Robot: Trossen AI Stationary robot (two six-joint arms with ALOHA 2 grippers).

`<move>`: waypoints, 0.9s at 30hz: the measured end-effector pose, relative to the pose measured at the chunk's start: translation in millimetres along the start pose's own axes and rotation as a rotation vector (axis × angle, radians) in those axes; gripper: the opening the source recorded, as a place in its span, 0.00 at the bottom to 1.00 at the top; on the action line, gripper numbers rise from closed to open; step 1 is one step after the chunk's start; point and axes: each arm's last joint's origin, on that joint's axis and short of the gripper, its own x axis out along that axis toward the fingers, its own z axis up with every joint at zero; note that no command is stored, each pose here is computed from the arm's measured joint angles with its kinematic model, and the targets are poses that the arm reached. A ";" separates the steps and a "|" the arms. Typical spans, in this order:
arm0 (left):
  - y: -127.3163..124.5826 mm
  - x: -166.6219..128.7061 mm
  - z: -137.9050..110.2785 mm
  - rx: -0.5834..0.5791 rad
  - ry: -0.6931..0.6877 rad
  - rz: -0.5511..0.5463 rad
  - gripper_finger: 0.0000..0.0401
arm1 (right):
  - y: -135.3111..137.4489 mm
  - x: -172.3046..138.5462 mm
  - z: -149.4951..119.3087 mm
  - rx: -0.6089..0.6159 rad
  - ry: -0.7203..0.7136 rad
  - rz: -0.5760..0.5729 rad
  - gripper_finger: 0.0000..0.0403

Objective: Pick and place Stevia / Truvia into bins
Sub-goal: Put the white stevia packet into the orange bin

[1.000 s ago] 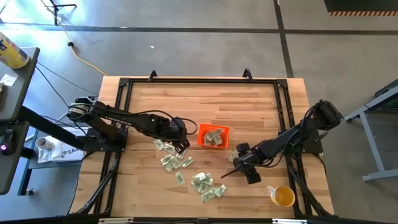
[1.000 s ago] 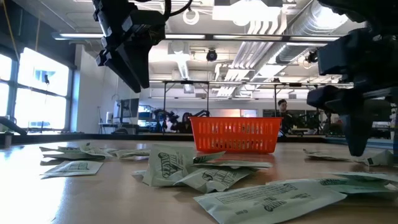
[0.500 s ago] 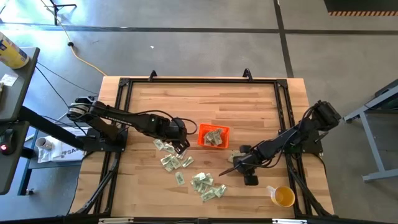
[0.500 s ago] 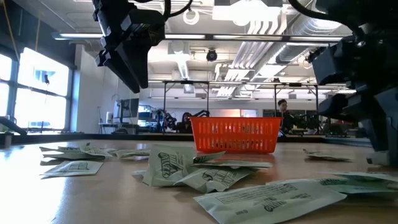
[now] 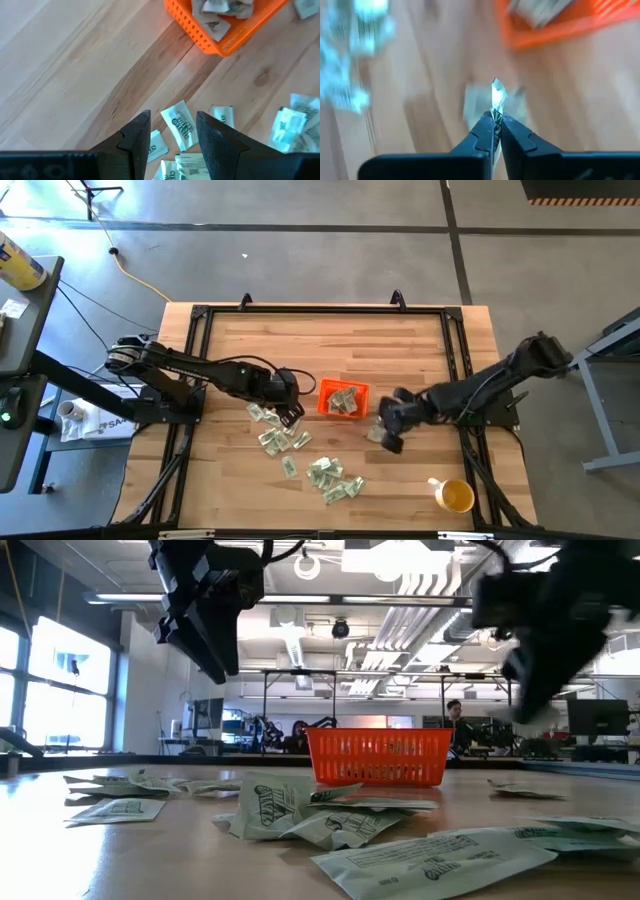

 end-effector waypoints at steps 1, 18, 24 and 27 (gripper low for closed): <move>1.3 -3.8 0.0 -0.002 -0.006 -0.005 0.48 | -3.8 -0.7 6.9 0.023 -0.035 0.010 0.05; 44.3 -10.4 -12.0 -0.058 0.072 0.060 0.48 | -55.3 41.5 99.3 0.131 -0.121 0.014 0.24; 66.6 15.3 -26.2 -0.129 0.104 -0.064 0.48 | -51.0 33.0 115.4 0.136 -0.127 0.071 0.47; 78.5 13.9 -33.5 -0.106 0.084 -0.076 0.48 | -47.9 22.7 121.6 0.116 -0.117 0.040 0.56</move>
